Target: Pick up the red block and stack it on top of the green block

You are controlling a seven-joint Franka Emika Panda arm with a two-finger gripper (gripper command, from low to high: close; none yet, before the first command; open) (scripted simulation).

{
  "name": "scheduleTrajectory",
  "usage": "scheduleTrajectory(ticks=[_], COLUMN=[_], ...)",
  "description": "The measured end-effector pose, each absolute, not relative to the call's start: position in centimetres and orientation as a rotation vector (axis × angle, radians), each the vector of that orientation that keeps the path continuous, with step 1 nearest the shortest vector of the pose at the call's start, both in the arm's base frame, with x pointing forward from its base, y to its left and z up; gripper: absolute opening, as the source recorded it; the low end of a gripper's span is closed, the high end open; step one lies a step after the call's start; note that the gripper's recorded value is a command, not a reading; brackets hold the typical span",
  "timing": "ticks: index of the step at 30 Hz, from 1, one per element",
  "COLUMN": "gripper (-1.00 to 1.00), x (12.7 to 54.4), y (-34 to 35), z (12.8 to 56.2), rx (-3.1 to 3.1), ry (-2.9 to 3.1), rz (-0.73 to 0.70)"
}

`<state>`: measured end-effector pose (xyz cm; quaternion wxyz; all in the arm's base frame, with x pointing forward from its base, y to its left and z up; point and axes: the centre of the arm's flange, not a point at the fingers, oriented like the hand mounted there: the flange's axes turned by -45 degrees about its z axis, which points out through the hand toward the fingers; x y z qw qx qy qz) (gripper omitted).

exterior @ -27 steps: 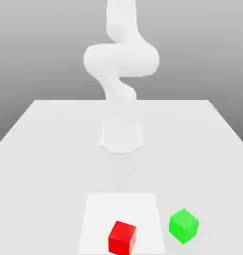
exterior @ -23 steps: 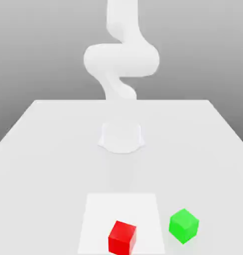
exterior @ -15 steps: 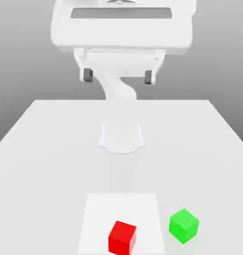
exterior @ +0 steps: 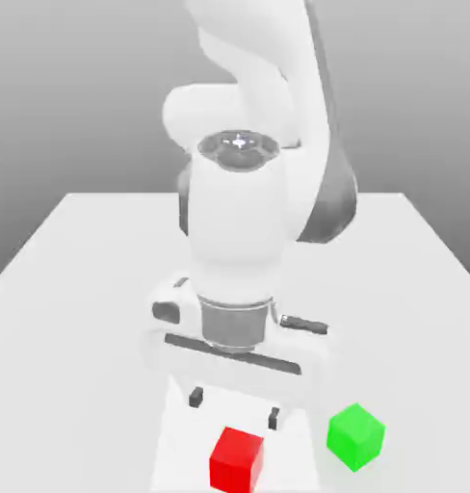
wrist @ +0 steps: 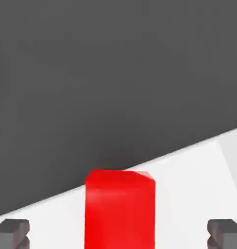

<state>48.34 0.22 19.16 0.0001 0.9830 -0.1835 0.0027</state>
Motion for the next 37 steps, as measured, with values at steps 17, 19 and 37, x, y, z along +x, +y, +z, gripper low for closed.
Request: scheduleTrajectory(ticks=[17, 19, 37], gripper=[-1.00, -1.00, 1.00], x=[47.8, 47.2, 43.1], y=[2.5, 4.8, 15.6], z=[21.4, 22.1, 18.5], rx=[3.083, 3.074, 2.990], ry=[-0.634, -0.692, -0.968], rz=[0.001, 0.000, 0.003])
